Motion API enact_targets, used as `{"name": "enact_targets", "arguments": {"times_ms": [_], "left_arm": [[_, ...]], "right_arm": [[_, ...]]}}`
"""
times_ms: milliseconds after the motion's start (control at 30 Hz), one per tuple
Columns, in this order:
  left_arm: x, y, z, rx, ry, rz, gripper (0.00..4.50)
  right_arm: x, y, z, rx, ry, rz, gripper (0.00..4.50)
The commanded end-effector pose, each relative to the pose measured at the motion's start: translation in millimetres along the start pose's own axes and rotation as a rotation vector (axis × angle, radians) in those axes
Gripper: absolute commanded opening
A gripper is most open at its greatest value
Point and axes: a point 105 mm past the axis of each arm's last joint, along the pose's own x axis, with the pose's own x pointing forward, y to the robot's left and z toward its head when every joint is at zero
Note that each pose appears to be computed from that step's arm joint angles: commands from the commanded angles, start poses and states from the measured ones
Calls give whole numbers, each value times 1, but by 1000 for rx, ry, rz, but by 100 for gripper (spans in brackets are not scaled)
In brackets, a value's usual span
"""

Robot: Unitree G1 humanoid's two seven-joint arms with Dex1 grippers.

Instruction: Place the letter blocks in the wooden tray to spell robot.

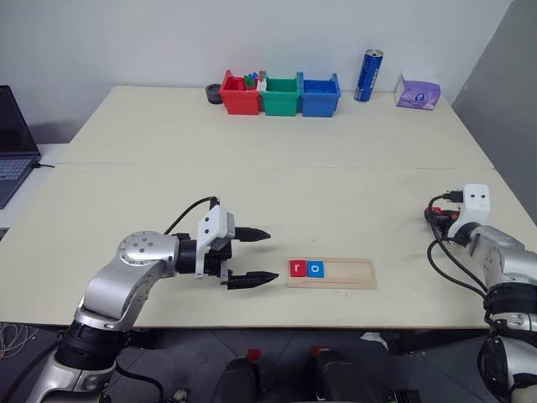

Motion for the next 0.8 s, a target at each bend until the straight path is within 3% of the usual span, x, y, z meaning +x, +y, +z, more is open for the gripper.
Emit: {"name": "enact_targets", "arguments": {"times_ms": [33, 200, 333, 600, 800], "left_arm": [[-5, -3, 8, 65, -11, 0, 450], [-3, -13, 7, 69, -17, -41, 450], [0, -15, 6, 76, -17, -65, 450], [6, -16, 8, 107, -10, -100, 450], [8, -15, 6, 122, 0, -107, 450]], "right_arm": [[-17, 8, -14, -46, 12, 2, 146], [-69, 47, -24, -63, -19, 56, 146], [-91, 65, -37, -20, 18, 59, 146], [-117, 107, -66, 41, 108, 144, 146], [-121, 111, -77, 76, 145, 121, 146]]}}
